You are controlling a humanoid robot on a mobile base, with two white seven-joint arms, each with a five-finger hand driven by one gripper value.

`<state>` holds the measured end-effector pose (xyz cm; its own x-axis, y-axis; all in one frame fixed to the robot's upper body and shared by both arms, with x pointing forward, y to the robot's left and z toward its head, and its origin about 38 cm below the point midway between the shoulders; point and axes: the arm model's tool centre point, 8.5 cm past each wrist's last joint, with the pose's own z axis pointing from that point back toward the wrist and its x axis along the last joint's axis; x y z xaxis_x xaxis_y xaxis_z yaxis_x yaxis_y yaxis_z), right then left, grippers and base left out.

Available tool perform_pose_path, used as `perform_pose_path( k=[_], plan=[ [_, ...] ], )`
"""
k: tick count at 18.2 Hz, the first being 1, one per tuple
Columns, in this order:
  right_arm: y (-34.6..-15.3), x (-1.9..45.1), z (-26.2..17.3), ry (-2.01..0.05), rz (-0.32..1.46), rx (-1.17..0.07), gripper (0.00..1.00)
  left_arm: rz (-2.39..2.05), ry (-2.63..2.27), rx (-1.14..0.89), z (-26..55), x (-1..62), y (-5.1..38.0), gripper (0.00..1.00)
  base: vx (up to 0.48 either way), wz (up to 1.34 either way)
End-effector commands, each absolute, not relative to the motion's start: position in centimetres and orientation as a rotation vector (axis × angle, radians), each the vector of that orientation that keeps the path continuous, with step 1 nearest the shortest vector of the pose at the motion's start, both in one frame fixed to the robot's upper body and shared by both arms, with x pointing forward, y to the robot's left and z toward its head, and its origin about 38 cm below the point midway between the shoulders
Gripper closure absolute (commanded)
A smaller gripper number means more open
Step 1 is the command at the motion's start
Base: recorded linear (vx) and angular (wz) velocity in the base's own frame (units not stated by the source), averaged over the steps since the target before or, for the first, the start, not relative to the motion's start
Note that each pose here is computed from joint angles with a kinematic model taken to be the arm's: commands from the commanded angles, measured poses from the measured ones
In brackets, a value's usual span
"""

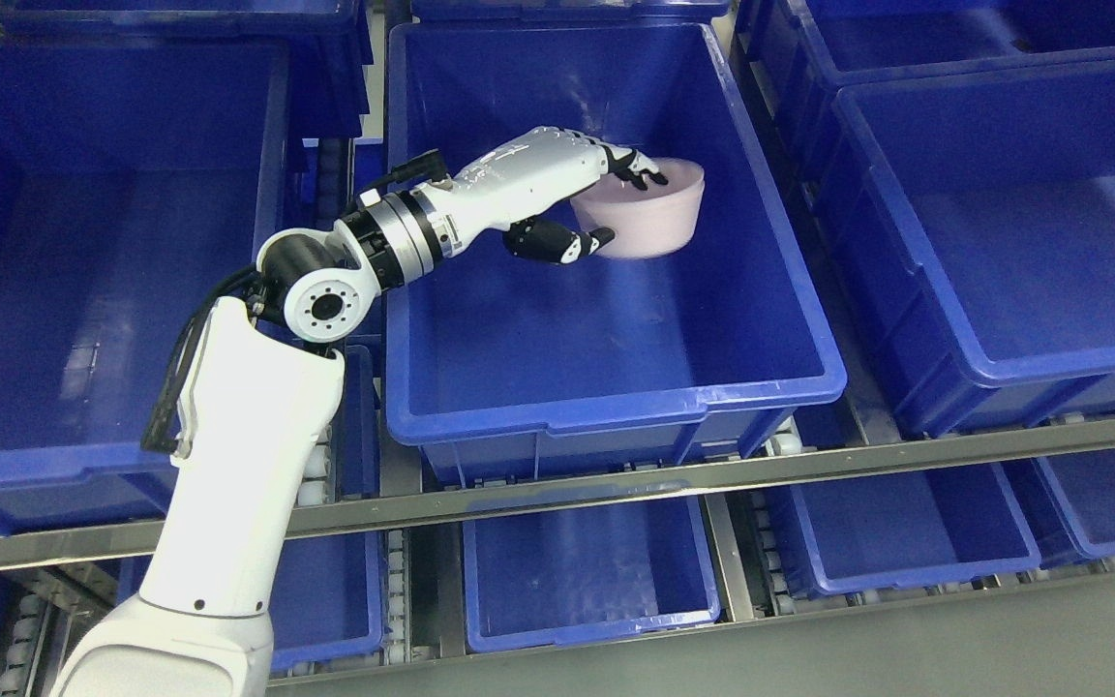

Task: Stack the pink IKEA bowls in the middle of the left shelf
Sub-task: 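Lower the stacked bowls into the middle blue bin and release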

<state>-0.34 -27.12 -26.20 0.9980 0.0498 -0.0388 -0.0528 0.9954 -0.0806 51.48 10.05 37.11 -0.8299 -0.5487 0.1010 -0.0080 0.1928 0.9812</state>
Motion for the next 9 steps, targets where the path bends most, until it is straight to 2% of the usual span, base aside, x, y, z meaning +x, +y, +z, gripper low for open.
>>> perform_pose_path(
  k=[1, 9],
  plan=[
    [-28.2, -1.1, -26.1, 0.028, -0.013, -0.099, 0.00, -1.595, -2.007, 0.519, 36.4, 52.1, 11.2, 0.00, 0.000, 0.00],
    [-28.2, -1.1, -26.1, 0.029, -0.012, -0.099, 0.00, -0.898, -2.258, 0.309, 38.5, 52.8, 14.0, 0.00, 0.000, 0.00]
  ],
)
